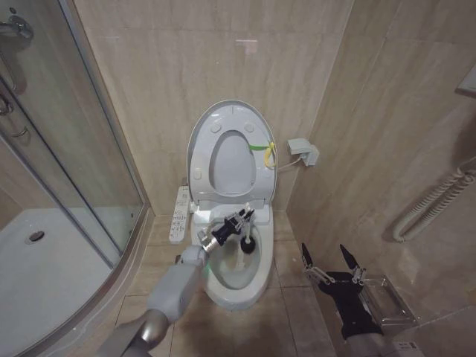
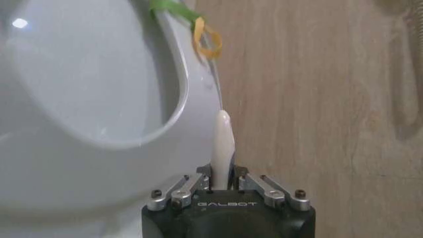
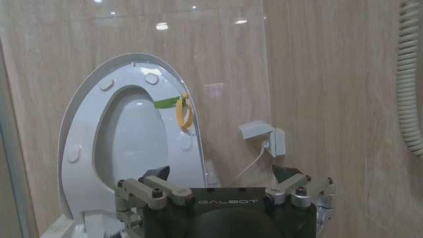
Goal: Open the toilet lid, clean the toilet bowl with a toilet brush, close the toilet lid, and flush.
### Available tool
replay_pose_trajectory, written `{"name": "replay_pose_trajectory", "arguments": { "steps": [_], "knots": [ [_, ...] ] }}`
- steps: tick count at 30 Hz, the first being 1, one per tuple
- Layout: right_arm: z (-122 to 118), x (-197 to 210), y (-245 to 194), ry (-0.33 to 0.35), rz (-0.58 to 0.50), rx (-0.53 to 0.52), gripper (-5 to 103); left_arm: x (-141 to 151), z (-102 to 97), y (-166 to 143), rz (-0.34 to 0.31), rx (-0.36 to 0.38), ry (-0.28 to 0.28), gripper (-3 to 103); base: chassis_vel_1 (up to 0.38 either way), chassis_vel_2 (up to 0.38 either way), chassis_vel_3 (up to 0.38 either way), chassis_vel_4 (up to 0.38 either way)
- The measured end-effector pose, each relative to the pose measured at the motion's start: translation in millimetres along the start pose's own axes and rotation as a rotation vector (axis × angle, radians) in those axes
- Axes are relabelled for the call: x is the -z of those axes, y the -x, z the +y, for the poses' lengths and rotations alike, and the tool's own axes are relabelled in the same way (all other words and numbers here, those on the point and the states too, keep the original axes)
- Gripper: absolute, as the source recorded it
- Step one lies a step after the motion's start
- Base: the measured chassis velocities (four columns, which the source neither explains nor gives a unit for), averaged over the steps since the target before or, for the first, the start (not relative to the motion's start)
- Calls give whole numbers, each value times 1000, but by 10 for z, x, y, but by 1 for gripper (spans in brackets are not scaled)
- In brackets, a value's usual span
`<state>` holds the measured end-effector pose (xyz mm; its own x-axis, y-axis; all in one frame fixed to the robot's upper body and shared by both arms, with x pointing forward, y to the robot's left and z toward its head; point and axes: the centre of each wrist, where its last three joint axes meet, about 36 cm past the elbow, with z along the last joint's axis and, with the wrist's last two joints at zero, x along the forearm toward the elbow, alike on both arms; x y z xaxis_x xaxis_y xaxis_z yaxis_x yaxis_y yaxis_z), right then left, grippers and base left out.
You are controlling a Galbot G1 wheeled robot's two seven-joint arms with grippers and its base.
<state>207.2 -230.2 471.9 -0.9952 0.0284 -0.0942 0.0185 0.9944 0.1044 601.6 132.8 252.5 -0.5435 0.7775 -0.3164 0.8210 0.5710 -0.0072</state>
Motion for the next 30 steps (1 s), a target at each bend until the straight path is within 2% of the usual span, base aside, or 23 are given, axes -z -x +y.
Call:
{"name": "replay_pose_trajectory", "arguments": {
  "steps": [3,6,8,11,13,14,18,21,25,27,30],
  "knots": [
    [0,0,0,0,0,0,100,-181,-146,-177,1,52,-44,19,0,0,0,0],
    [0,0,0,0,0,0,100,-206,-192,-281,-10,70,-52,19,0,0,0,0],
    [0,0,0,0,0,0,100,-181,-184,-307,-20,74,-44,19,0,0,0,0],
    [0,0,0,0,0,0,100,-50,-85,-251,-61,75,39,19,0,0,0,0],
    [0,0,0,0,0,0,100,-25,-67,-225,-72,77,52,19,0,0,0,0],
    [0,0,0,0,0,0,100,18,-52,-163,-98,90,63,19,0,0,0,0],
    [0,0,0,0,0,0,100,-52,-127,-83,-132,121,47,19,0,0,0,0],
    [0,0,0,0,0,0,100,-247,-257,-166,-111,132,15,19,0,0,0,0],
    [0,0,0,0,0,1,100,-362,-313,-291,-82,123,0,19,0,0,0,0],
    [0,0,0,0,0,0,100,-409,-293,-414,-55,103,17,19,0,0,0,0],
    [0,0,0,0,0,0,100,-379,-251,-464,-52,82,50,19,0,0,0,0]
  ]
}}
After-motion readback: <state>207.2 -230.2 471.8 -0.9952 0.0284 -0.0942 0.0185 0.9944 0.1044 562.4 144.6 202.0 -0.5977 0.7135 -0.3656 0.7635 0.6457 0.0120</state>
